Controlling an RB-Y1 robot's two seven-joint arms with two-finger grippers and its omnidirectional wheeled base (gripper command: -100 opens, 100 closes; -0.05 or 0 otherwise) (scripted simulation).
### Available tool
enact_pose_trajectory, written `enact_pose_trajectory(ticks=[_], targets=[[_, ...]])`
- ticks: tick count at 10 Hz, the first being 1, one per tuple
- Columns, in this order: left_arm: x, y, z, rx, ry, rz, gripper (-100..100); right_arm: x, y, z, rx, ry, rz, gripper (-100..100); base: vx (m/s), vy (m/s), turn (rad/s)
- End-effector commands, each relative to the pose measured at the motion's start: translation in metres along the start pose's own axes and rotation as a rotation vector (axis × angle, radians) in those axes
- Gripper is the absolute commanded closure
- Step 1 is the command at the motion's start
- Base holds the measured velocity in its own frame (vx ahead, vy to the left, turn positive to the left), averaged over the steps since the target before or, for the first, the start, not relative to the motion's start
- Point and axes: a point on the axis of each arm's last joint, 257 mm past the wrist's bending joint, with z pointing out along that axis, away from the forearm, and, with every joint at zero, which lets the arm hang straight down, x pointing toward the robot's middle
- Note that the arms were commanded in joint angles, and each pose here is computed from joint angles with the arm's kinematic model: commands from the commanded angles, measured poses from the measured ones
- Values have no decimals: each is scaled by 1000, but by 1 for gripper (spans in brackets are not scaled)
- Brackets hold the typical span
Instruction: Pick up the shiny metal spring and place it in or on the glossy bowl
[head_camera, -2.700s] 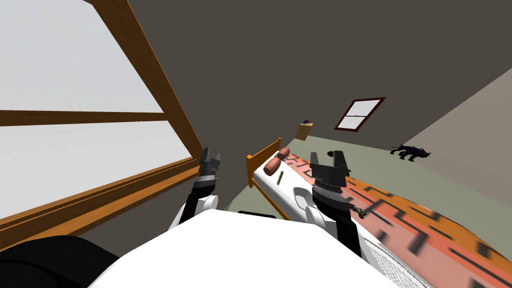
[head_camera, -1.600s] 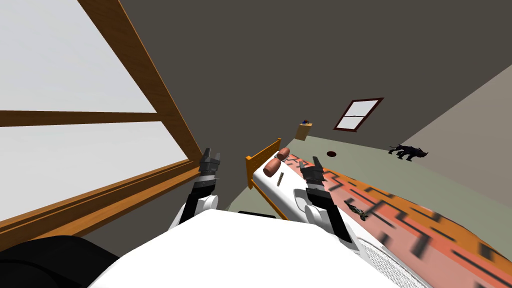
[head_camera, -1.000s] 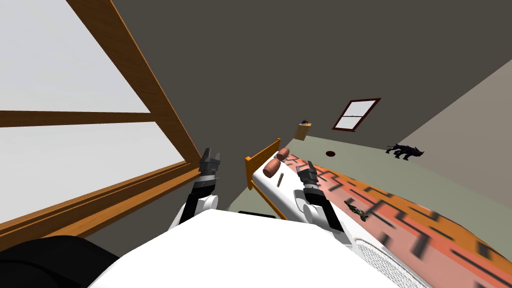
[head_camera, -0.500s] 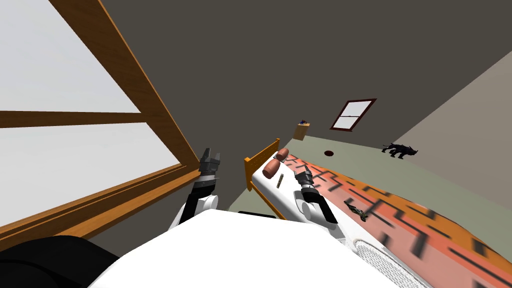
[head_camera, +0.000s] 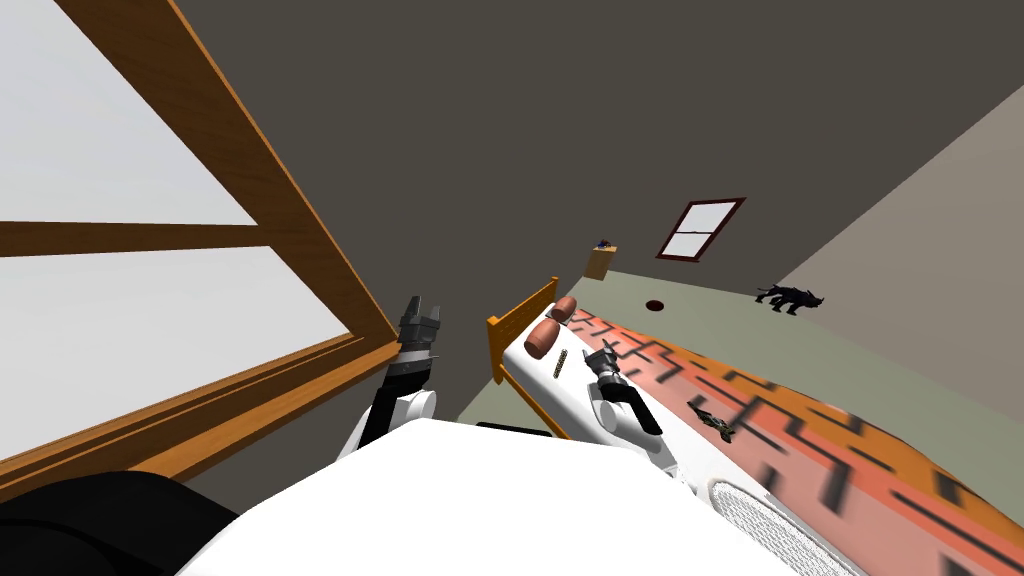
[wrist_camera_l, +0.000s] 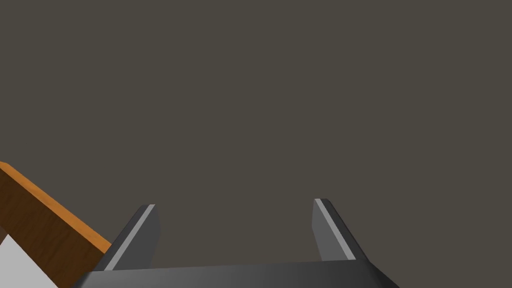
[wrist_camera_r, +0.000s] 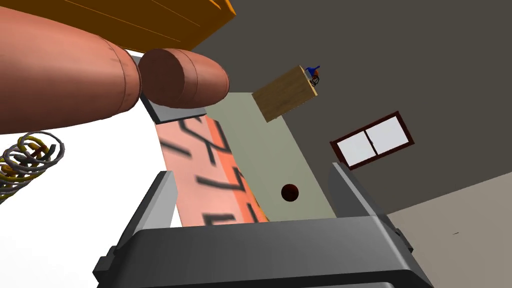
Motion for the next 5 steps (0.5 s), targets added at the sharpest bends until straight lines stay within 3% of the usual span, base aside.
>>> enact_pose_trajectory(ticks=[1, 5], targets=[[0, 0, 0, 0, 0, 0, 0, -16, -27, 1, 71, -45, 57, -100, 39, 12, -57], [0, 0, 0, 0, 0, 0, 0, -35, -63, 9, 170, -108, 156, -100, 41, 18, -45]])
